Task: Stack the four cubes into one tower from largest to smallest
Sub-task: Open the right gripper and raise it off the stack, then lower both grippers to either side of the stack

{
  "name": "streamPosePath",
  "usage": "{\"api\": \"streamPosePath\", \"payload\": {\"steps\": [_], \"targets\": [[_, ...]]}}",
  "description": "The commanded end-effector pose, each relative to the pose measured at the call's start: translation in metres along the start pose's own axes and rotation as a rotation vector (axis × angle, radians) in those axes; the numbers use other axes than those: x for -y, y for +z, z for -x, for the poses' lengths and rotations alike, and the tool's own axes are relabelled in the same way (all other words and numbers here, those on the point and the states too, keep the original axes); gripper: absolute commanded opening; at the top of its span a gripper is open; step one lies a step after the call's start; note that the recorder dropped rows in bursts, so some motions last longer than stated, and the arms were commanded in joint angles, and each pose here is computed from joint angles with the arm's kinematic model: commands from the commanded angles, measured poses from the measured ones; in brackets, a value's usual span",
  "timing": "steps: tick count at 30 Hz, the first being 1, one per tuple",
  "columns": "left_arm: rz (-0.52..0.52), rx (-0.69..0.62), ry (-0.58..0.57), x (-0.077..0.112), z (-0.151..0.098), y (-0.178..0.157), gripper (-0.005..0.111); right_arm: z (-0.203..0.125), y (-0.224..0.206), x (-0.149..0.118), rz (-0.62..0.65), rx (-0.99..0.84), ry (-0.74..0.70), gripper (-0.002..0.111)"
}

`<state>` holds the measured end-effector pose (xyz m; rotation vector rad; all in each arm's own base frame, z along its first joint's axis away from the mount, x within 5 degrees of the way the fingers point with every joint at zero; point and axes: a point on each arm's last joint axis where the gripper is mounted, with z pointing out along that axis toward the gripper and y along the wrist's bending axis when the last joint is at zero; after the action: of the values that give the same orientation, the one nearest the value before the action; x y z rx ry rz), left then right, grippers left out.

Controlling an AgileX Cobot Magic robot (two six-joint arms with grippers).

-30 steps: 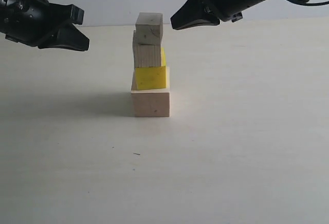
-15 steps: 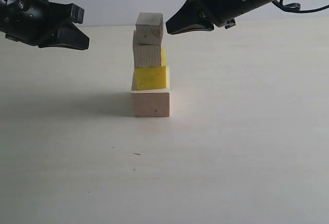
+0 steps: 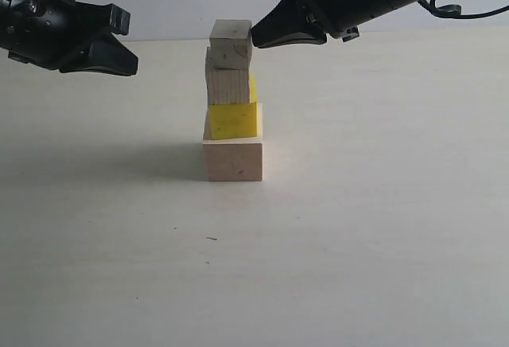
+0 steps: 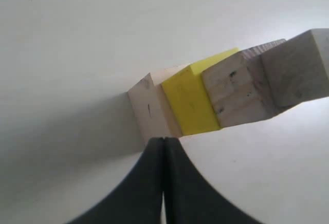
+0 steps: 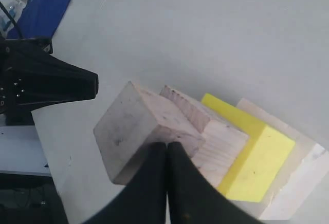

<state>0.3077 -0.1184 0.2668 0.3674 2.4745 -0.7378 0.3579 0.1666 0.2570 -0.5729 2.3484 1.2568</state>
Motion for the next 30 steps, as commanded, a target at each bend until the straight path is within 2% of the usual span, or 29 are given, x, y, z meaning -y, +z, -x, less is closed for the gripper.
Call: {"api": "streamPosePath", "payload": {"steps": [1, 16, 23, 30], "targets": [[-0.003, 0.002, -0.008, 0.0, 0.0, 0.001, 0.0, 0.001, 0.0, -0.001, 0.01, 0.011, -0.016, 0.0], [-0.008, -0.006, -0.006, 0.0, -0.001, 0.001, 0.0, 0.002, 0.0, 0.001, -0.018, 0.023, -0.016, 0.0], [-0.01, -0.009, -0.006, 0.0, -0.001, 0.001, 0.0, 0.0, -0.001, 0.01, -0.112, 0.006, 0.04, 0.0], [-0.006, -0.003, -0.006, 0.0, -0.001, 0.001, 0.0, 0.0, 0.007, 0.002, -0.094, 0.007, 0.018, 0.0]]}}
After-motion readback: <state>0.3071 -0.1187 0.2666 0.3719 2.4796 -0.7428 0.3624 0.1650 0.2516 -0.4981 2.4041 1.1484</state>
